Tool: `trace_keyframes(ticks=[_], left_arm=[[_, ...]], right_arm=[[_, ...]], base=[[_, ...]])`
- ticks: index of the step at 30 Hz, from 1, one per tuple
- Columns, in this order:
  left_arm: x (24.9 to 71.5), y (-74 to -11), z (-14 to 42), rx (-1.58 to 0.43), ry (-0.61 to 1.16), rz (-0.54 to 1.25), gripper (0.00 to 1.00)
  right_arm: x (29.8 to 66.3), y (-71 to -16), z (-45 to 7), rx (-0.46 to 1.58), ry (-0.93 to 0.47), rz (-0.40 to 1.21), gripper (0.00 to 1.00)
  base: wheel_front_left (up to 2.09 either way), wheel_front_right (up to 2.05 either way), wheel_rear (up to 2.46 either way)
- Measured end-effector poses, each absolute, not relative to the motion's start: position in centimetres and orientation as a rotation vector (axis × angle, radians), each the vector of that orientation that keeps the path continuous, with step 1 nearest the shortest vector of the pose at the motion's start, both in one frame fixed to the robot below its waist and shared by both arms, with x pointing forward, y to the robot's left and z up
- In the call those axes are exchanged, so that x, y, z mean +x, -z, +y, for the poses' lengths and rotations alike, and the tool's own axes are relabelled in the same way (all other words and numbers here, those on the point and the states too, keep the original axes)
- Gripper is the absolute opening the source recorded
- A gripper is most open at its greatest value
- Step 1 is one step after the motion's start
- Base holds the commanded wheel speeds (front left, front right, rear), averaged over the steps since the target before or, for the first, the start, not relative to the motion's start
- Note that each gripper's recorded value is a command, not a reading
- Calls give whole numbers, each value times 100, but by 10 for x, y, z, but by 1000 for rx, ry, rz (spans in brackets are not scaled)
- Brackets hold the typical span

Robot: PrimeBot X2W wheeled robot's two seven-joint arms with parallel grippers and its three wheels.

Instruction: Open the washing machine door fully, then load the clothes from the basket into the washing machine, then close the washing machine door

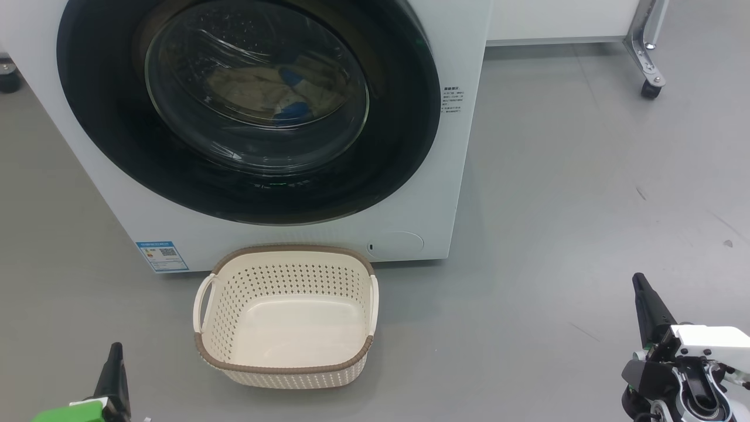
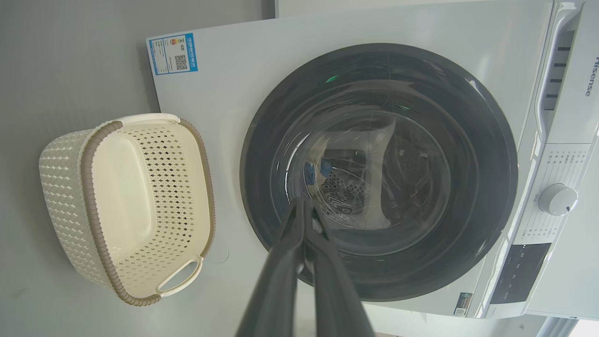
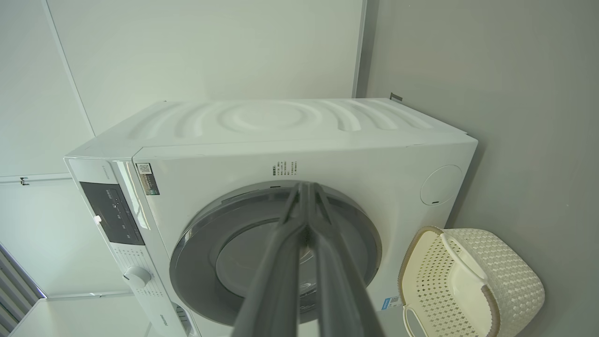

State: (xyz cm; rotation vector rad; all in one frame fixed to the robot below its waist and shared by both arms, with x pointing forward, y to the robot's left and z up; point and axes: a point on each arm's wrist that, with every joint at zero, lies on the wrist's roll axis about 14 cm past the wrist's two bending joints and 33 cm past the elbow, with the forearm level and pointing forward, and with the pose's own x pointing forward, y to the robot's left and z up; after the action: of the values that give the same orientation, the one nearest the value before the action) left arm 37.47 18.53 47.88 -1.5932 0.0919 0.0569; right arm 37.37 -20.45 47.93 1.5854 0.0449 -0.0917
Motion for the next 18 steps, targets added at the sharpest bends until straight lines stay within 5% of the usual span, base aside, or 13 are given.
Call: trace_keyframes(ticks=[18], left_arm=[[375,-479,186,-1594,-56,92,0]], right_arm=[[374,-480,-205,1586,91,44,0]], base=[[0,0,0]])
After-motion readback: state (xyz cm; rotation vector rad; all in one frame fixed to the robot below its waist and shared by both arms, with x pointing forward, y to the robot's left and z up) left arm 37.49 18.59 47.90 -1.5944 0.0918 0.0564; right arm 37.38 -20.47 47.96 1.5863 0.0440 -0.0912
